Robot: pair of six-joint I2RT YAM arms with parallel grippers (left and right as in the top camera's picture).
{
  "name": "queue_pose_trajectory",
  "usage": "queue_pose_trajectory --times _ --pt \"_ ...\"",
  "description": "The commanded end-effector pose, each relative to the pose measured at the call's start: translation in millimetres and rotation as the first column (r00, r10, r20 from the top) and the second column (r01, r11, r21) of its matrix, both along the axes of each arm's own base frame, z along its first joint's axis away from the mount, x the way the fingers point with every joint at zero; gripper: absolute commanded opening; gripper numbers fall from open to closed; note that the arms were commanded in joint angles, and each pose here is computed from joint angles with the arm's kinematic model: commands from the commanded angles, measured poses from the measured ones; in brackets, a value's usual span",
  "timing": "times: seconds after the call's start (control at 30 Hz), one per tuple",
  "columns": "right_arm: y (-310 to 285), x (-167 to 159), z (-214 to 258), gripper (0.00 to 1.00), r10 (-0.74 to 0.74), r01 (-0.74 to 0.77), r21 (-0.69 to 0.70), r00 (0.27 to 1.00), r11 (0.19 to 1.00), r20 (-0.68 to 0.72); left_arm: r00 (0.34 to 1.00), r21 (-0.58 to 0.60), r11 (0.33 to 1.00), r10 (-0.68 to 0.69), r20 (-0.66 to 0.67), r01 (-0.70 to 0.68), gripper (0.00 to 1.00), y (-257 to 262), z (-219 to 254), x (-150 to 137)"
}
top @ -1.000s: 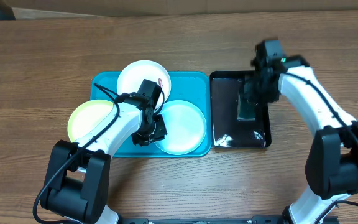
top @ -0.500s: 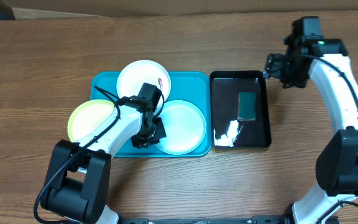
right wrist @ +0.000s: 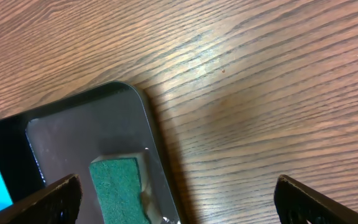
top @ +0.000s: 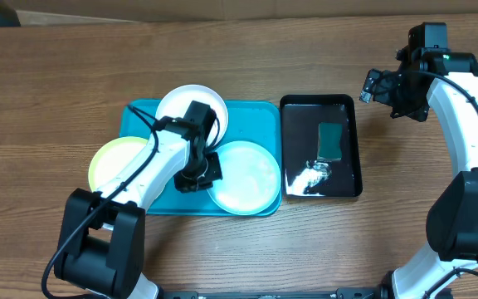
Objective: Clean dirty plates on tray and stack at the side
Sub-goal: 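Lift the light blue plate with the left gripper and carry it left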
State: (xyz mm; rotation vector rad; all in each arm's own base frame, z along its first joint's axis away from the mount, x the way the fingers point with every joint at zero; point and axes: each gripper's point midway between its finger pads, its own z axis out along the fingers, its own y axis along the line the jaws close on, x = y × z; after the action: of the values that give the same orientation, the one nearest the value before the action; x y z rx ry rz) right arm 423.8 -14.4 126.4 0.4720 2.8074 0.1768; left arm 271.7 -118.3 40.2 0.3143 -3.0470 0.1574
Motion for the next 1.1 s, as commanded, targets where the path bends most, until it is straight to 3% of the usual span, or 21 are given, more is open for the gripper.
queue_pose_trajectory --times 0.0,0.67,0.93,1.07 --pt "-0.9 2.3 7.3 1.0 -0.001 0.001 -0.004 1.0 1.0 0.023 0.996 0.038 0.998 -0.044 0.078 0.041 0.04 3.8 19.1 20.2" --pt "-0.9 2.2 7.3 1.0 -0.001 0.001 -0.004 1.0 1.0 0.023 0.944 0.007 0.998 -0.064 0.323 0.065 0.04 1.8 107.8 92.8" --pt "-0.9 2.4 7.3 1.0 -0.001 0.001 -0.004 1.0 1.0 0.023 0.89 -0.016 0.991 -0.11 0.442 0.131 0.04 -31.9 135.9 111.5" --pt "-0.9 2.3 7.3 1.0 -0.001 0.001 -0.004 1.0 1.0 0.023 0.854 0.043 0.984 -0.169 0.493 0.17 0.04 -51.4 140.2 113.5"
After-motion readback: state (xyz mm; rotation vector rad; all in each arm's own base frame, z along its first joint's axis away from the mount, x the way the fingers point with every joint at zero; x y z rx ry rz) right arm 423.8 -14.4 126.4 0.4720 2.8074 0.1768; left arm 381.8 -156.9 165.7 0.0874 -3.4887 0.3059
